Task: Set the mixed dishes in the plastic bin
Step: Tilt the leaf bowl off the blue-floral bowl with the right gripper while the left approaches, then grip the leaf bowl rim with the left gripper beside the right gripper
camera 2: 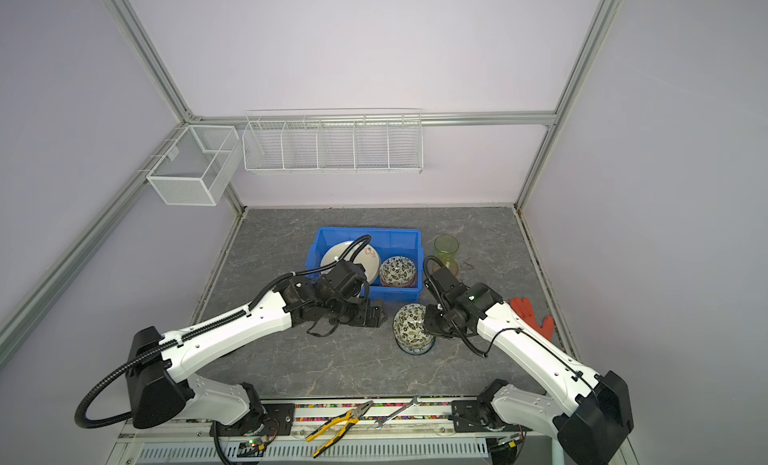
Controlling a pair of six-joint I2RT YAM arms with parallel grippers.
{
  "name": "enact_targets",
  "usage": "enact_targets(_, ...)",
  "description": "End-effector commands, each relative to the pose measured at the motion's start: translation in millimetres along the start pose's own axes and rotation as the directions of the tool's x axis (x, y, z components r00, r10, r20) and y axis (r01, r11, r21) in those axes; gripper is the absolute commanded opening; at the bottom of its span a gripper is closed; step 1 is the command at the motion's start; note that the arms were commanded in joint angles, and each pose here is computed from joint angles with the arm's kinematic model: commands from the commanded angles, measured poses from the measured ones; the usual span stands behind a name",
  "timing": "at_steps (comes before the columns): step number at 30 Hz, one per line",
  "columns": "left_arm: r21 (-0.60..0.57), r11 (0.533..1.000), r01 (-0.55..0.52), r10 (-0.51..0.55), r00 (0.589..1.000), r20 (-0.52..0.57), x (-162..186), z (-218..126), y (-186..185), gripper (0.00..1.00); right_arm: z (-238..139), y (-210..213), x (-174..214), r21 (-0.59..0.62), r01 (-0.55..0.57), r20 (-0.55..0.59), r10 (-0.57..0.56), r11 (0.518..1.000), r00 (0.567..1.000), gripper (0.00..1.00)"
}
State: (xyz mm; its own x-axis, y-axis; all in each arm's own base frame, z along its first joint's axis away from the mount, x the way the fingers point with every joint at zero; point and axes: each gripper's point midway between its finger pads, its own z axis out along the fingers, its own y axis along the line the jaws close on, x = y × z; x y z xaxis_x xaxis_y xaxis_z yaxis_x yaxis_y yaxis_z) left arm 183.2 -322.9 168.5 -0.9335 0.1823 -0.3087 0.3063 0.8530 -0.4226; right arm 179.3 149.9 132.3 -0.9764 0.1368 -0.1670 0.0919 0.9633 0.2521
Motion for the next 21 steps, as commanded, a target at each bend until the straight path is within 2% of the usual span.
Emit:
enact_targets(1,0.021,0.998,-0.054,0.054,0.998,-0.015,-6,6,-18,0.97,-8,15,-4,-0.082,-0.027,0.010,0.028,0.996,1.000,0.07)
enact_targets(9,-0.011,0.993,-0.115,0.114,0.992,-0.057,-8,27,-26,0.78,-11,19,-4,-0.100,-0.038,0.019,0.041,0.994,0.999,0.06)
enact_targets(14,-0.011,0.993,-0.121,0.120,0.990,-0.074,-8,36,-27,0.64,-12,18,-4,-0.100,-0.044,0.020,0.046,0.994,0.999,0.06)
enact_targets(21,0.007,0.993,-0.121,0.121,0.988,-0.095,-7,48,-33,0.50,-14,20,-4,-0.112,-0.045,0.021,0.048,0.993,0.999,0.06)
